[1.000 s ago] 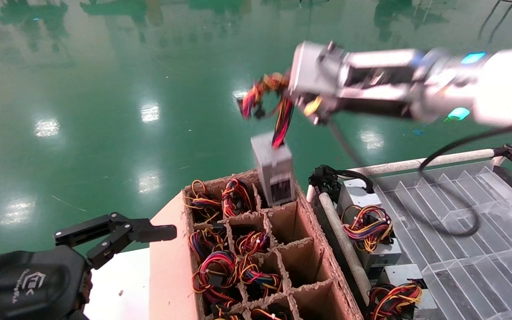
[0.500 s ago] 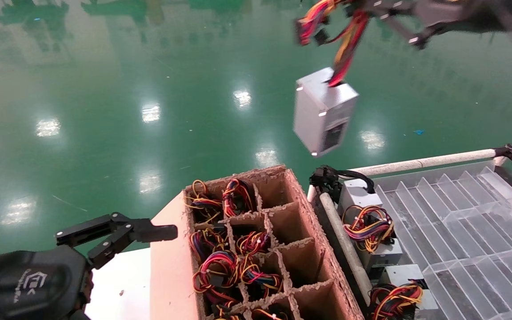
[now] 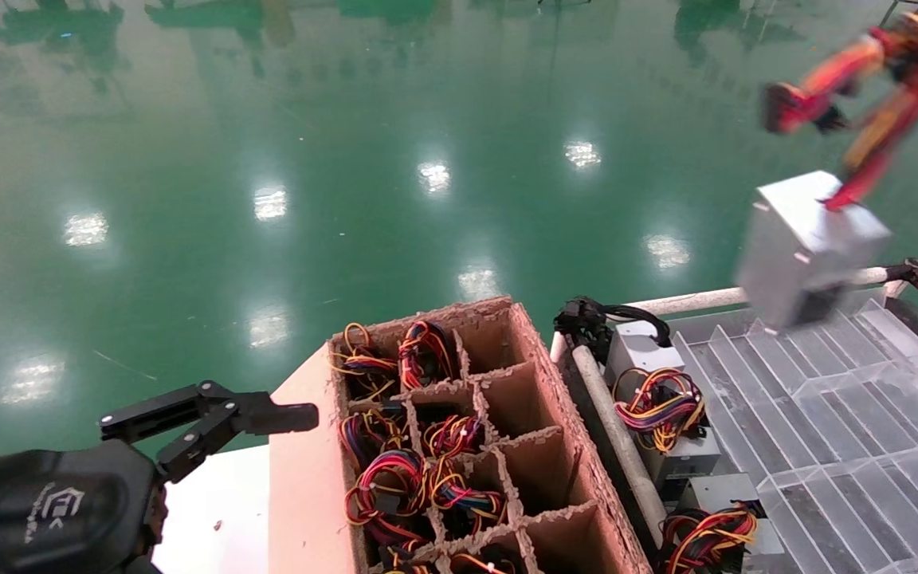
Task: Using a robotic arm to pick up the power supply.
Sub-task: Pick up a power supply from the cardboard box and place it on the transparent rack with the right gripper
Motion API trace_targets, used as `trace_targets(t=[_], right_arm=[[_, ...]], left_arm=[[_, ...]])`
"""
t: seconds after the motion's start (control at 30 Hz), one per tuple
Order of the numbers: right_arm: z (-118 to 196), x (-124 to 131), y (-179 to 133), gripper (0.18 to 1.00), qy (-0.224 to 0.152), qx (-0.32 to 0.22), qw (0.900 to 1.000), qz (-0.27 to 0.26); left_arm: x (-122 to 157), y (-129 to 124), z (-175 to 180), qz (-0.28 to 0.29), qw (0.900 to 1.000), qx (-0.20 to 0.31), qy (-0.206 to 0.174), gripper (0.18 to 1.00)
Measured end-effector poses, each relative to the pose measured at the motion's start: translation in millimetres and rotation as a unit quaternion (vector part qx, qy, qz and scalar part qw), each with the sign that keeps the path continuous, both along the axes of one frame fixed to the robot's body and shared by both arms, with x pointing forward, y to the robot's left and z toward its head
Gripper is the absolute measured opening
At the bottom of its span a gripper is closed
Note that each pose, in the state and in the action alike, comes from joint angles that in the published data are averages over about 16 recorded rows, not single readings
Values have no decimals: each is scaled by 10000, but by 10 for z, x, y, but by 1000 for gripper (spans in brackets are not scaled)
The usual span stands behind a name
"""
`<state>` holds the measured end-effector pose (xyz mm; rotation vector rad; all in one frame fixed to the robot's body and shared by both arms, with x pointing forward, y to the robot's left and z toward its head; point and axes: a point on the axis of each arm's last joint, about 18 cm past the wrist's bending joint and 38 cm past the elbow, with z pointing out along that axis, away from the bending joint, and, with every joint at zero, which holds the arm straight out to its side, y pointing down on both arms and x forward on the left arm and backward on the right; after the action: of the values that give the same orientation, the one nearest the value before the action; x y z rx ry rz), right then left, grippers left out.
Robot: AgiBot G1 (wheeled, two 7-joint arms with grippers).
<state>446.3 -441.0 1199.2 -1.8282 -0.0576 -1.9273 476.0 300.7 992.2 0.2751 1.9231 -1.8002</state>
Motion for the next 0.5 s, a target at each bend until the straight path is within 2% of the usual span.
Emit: trace_targets(t=[0.23,0.5], right_arm=[[-389,-259,-367,229,574,218,9979,-217],[-776,-472,-560,229,1233,433,9911,-260]], left_arm=[[0,0,0,0,10000,0,0,1001],[0,0,0,0,10000,0,0,1001]])
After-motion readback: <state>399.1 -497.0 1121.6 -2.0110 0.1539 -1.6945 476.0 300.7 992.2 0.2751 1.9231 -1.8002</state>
